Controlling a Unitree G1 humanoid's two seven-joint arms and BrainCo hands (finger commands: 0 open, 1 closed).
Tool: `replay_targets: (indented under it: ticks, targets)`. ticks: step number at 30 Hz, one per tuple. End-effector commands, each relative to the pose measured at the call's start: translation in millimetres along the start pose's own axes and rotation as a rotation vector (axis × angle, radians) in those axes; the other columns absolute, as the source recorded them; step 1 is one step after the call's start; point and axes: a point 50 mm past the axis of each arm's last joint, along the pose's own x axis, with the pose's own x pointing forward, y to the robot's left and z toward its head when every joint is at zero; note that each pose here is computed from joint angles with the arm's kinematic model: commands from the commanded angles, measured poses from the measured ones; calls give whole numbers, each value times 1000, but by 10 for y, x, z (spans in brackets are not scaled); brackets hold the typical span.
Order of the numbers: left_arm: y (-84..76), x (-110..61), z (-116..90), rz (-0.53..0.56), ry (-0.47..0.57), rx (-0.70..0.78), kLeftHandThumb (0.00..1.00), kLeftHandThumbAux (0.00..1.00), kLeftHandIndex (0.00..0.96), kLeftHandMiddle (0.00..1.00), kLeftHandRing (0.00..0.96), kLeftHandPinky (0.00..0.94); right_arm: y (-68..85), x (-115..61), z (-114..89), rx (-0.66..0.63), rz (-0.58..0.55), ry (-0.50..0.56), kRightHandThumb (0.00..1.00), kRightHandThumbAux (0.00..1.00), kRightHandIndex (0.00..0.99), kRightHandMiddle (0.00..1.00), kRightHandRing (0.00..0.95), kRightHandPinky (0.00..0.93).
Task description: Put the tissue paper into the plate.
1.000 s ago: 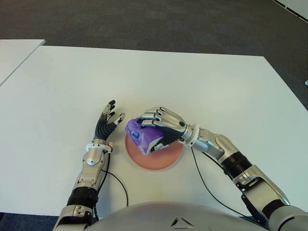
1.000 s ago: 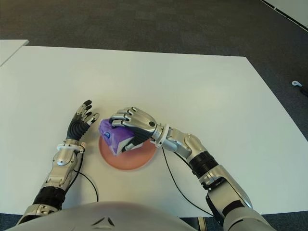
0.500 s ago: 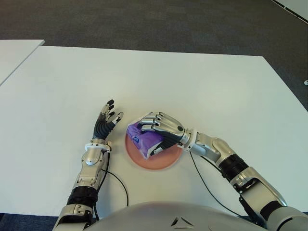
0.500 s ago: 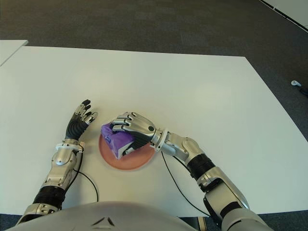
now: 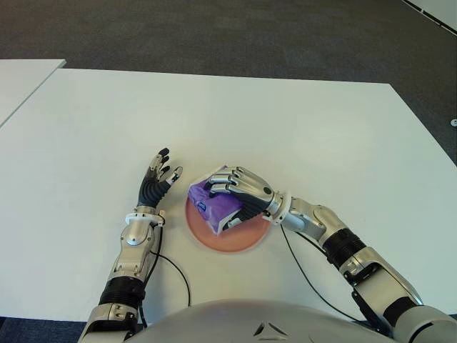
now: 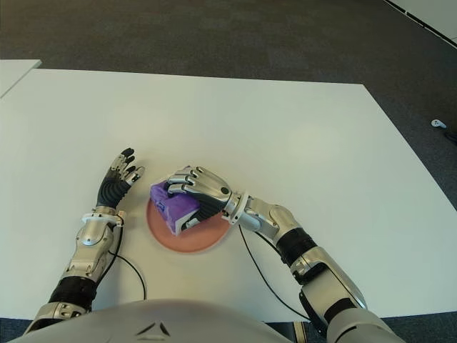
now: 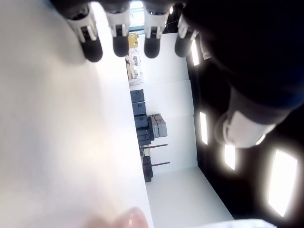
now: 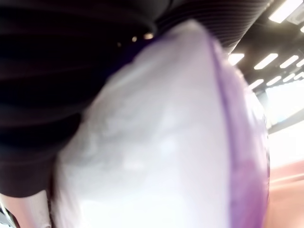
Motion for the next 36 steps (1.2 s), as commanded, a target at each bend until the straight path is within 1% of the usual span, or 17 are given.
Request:
replay_targets:
  ticks: [1,2,3,4,5,6,7,8,9,10,13,15,18,22,29,36]
  targets:
    - [-40,-213,-307,-16,178,-20,99,568,0,0,0,0,48,-44,7,12,91,-25,701,719,430,703,693,656]
    - [-39,-214,-308,-16,179,-19,100,567,0,0,0,0,49,-44,6,8,103,-30,695,720,427,666,653,618]
    - [-36,-211,-311,-15,181,-16,101,566,0,0,0,0,47,-45,6,-11,146,-42,687,723,422,611,593,560]
    - [-35,-208,-313,-15,182,-14,103,567,0,0,0,0,45,-47,5,-25,176,-50,491,681,324,463,435,404]
    - [-34,-206,-314,-14,183,-13,104,567,0,0,0,0,42,-48,5,-34,195,-55,418,667,288,410,379,348]
    - [-33,-205,-317,-13,186,-8,105,568,0,0,0,0,41,-50,5,-46,222,-59,313,647,236,334,297,266]
    - [-32,-205,-319,-12,188,-6,106,569,0,0,0,0,41,-50,5,-52,236,-60,228,624,180,260,220,177]
    - [-30,-206,-324,-11,194,1,107,569,0,0,0,0,38,-52,8,-66,263,-61,198,616,160,233,193,144]
    - [-28,-206,-326,-10,198,6,105,570,0,0,0,0,36,-52,10,-76,280,-61,137,584,106,159,123,92]
    - [-27,-206,-328,-10,200,8,104,570,0,0,0,0,33,-53,13,-81,290,-61,98,563,71,111,79,59]
    - [-20,-207,-337,-8,210,20,101,572,0,0,0,0,18,-53,20,-86,313,-56,42,524,26,44,25,19]
    - [-14,-209,-340,-9,214,31,95,574,0,0,0,0,-4,-55,27,-82,321,-48,21,484,13,22,13,9]
    - [-12,-210,-336,-15,216,41,85,568,0,0,0,0,-24,-53,35,-68,319,-36,7,423,4,7,4,3]
    - [-11,-209,-336,-19,227,46,75,554,0,0,0,0,-61,-52,49,-52,309,-26,1,375,0,1,0,0]
    - [-11,-212,-340,-12,234,60,71,538,0,0,0,0,-170,-59,79,-7,287,-12,0,350,0,0,0,0]
    - [-12,-224,-336,-10,216,78,71,532,0,0,0,2,-301,-56,109,36,266,-10,0,341,0,0,0,0]
